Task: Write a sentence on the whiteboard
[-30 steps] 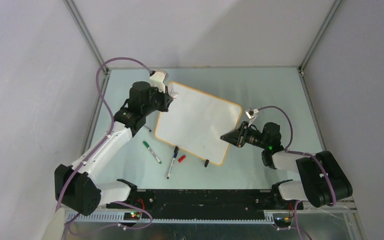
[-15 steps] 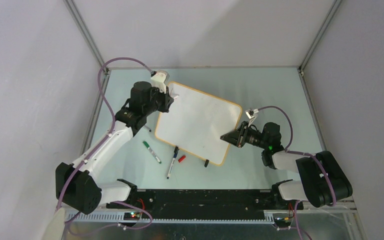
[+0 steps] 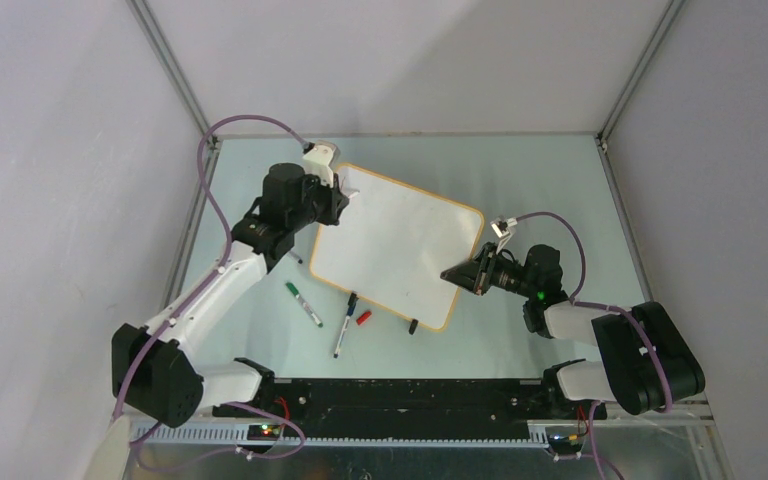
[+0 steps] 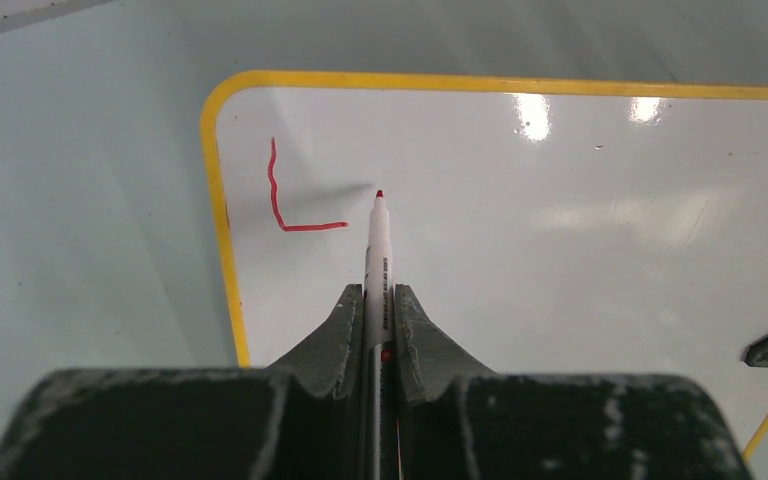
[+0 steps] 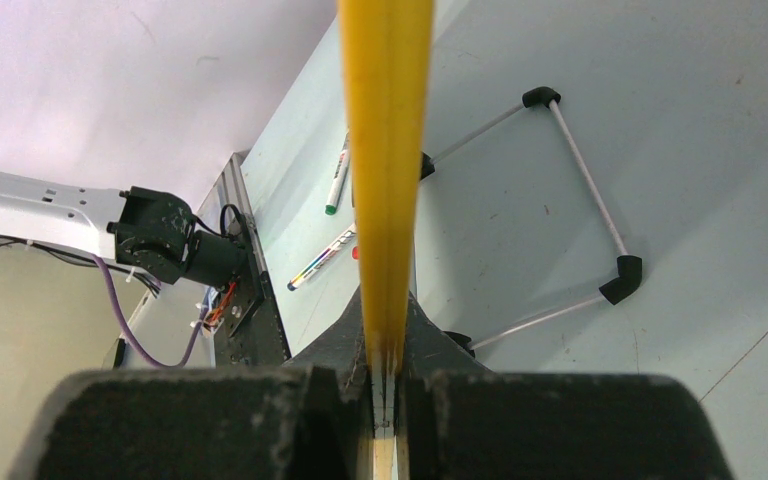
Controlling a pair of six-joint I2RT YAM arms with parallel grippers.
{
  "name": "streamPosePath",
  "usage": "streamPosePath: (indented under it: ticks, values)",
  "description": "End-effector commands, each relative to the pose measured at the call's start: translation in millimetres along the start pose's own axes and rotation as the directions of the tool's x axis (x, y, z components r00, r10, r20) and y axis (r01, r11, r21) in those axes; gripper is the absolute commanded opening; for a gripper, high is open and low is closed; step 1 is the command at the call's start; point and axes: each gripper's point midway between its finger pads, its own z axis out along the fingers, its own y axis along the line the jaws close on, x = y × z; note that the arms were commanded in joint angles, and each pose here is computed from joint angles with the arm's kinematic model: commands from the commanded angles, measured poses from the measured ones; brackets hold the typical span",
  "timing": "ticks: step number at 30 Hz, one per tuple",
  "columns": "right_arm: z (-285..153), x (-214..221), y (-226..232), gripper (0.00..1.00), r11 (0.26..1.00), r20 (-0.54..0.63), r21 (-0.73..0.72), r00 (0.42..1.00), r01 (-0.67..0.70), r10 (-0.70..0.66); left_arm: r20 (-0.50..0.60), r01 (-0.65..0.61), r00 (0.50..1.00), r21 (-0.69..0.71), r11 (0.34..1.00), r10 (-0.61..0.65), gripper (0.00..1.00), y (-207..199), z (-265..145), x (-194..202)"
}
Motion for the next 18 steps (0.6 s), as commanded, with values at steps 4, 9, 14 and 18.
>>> streamPosePath:
  ticks: [4, 9, 14, 18]
  values:
    - [2.6, -15.0, 2.6, 0.07, 0.994, 0.05, -0.012, 0.993, 0.104, -0.103, 0.048, 0.006, 0.999, 0.017, 1.0, -0.007, 0.0, -4.8, 3.5, -17.5]
    - [2.7, -14.3, 2.6, 0.07, 0.995, 0.048, -0.013, 0.994, 0.101, -0.1, 0.04, 0.007, 0.999, 0.019, 1.0, -0.008, 0.0, -5.2, 5.6, -17.3]
    - [2.7, -15.3, 2.8, 0.07, 0.995, 0.05, -0.013, 0.994, 0.103, -0.102, 0.03, 0.008, 1.0, 0.018, 1.0, -0.008, 0.0, -5.0, 8.5, -15.5]
    - [2.9, -14.7, 2.8, 0.07, 0.995, 0.048, -0.014, 0.994, 0.102, -0.101, 0.032, 0.007, 0.999, 0.02, 1.0, -0.007, 0.0, -5.3, 9.5, -16.7]
